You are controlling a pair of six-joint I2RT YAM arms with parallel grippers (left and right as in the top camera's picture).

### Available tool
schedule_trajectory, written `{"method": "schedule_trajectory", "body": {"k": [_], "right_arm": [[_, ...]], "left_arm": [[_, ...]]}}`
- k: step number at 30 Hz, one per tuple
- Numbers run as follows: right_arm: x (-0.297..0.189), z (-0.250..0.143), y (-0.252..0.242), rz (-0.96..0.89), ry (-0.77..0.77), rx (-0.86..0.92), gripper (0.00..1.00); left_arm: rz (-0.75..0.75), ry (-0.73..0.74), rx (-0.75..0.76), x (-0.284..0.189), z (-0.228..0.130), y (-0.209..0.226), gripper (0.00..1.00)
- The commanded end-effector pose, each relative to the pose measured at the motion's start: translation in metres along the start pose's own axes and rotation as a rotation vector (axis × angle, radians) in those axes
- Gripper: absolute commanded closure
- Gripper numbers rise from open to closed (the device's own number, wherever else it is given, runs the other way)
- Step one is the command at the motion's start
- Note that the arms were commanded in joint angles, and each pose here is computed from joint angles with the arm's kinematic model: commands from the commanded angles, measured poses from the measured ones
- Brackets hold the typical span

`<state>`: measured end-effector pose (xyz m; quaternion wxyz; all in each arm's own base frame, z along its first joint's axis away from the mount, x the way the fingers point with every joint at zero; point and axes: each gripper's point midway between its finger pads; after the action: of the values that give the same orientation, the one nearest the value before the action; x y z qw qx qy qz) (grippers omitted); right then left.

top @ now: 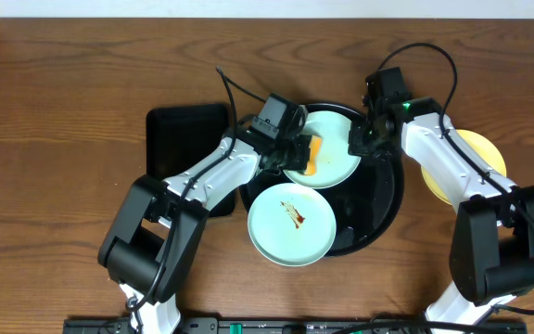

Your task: Clean dirty plates on tray and stack at the side

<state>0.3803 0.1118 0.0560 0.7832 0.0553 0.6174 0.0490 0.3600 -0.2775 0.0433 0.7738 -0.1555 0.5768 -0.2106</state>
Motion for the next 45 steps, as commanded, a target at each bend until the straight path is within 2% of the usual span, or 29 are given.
{"method": "schedule_trajectory", "body": {"k": [1, 6, 24, 37, 45], "right_arm": [[-0.007, 0.002, 0.003, -0.001, -0.017, 0.006, 0.99], [-0.007, 0.001, 0.002, -0.002, -0.013, 0.006, 0.99], [-0.007, -0.002, 0.001, -0.007, 0.001, 0.007, 0.99], [-0.007, -0.002, 0.001, -0.007, 0.003, 0.007, 0.99], [-0.007, -0.003, 0.001, -0.008, 0.006, 0.008, 0.99]], "left_arm": [[0.118, -0.038, -0.015, 0.001, 0.005, 0.022, 0.92], [0.18, -0.064, -0.019, -0.002, 0.009, 0.034, 0.92], [0.066, -0.277, 0.003, -0.063, 0.06, 0.0, 0.92], [-0.007, -0.101, 0.027, -0.012, 0.019, -0.014, 0.92], [0.019, -0.049, 0.048, 0.008, 0.008, 0.001, 0.92]]}}
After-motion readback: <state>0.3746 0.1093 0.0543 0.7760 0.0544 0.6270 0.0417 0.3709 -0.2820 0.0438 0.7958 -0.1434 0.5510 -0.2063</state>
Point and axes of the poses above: each gripper's point midway between its finger pads, its own x axis out along the fingers, its own y axis along the line the jaws close on, z = x × y, and after that the axes turned 6 degrees about -x, right-handed
